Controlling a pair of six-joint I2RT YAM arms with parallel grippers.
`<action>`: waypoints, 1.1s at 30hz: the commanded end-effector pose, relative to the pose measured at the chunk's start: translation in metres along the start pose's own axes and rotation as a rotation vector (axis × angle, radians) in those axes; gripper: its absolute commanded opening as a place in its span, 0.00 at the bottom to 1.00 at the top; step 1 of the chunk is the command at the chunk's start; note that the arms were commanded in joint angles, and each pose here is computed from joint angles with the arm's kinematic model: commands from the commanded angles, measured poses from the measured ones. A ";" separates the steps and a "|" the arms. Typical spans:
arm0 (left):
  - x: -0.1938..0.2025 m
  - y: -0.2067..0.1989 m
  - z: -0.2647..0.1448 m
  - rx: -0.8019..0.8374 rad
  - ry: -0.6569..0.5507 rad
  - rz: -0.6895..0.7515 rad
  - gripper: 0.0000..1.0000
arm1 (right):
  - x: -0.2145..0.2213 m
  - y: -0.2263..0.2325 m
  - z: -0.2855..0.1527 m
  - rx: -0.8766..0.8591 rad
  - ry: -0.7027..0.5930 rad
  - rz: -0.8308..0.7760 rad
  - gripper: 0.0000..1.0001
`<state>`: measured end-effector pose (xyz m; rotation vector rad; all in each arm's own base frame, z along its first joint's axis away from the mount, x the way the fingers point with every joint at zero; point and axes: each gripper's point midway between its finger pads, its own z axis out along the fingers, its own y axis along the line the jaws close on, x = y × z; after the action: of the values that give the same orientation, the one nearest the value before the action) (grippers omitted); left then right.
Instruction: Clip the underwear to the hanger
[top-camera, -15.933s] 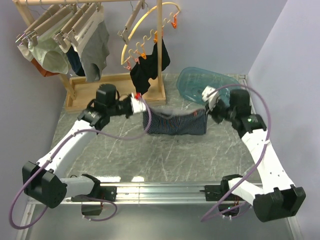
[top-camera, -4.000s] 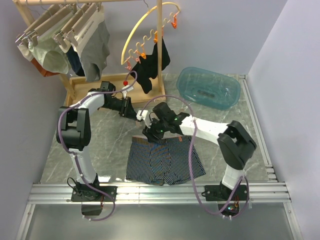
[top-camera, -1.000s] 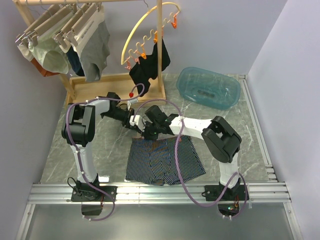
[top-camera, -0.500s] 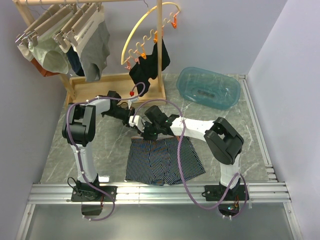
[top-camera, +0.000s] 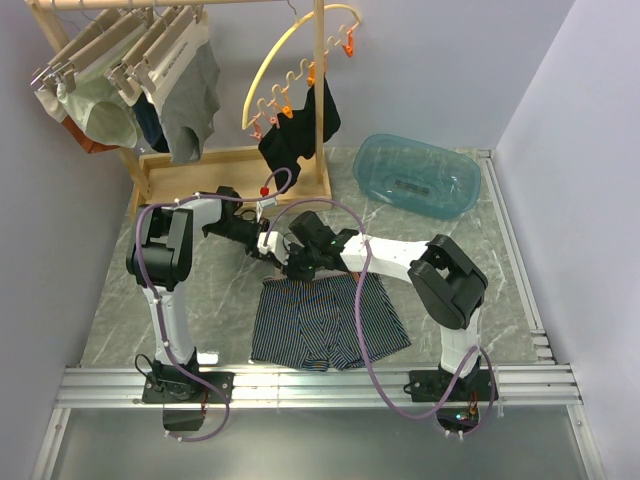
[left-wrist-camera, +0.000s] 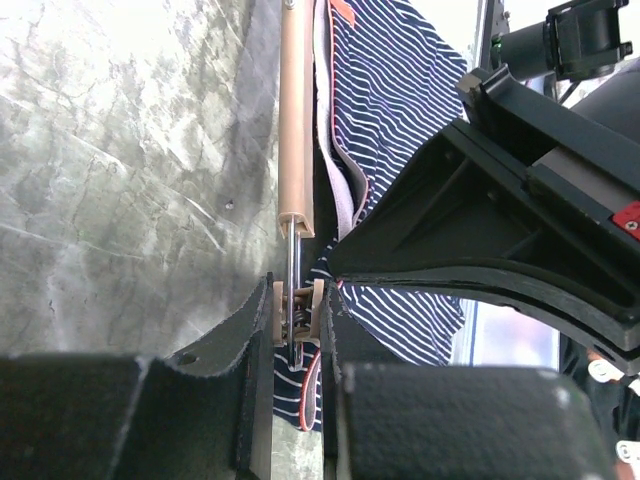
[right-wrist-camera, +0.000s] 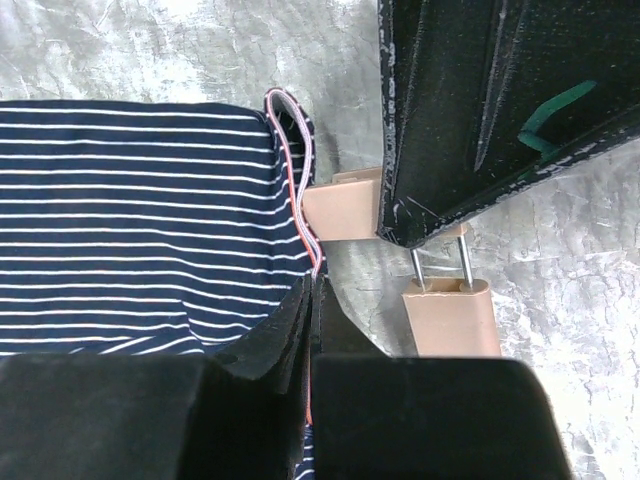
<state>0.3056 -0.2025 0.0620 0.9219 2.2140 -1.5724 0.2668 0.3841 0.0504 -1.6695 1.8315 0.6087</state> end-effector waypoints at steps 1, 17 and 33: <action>-0.017 -0.006 -0.002 0.019 -0.041 0.035 0.00 | -0.015 -0.001 -0.006 0.021 -0.046 -0.039 0.00; -0.014 -0.010 -0.004 0.036 -0.044 0.039 0.01 | -0.016 -0.003 -0.008 0.028 -0.046 -0.042 0.00; 0.007 -0.011 0.001 0.041 -0.035 0.080 0.00 | -0.026 -0.005 -0.009 0.010 -0.060 -0.015 0.00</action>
<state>0.2920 -0.2017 0.0546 0.9178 2.1968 -1.6160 0.2642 0.3817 0.0469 -1.6780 1.8398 0.6101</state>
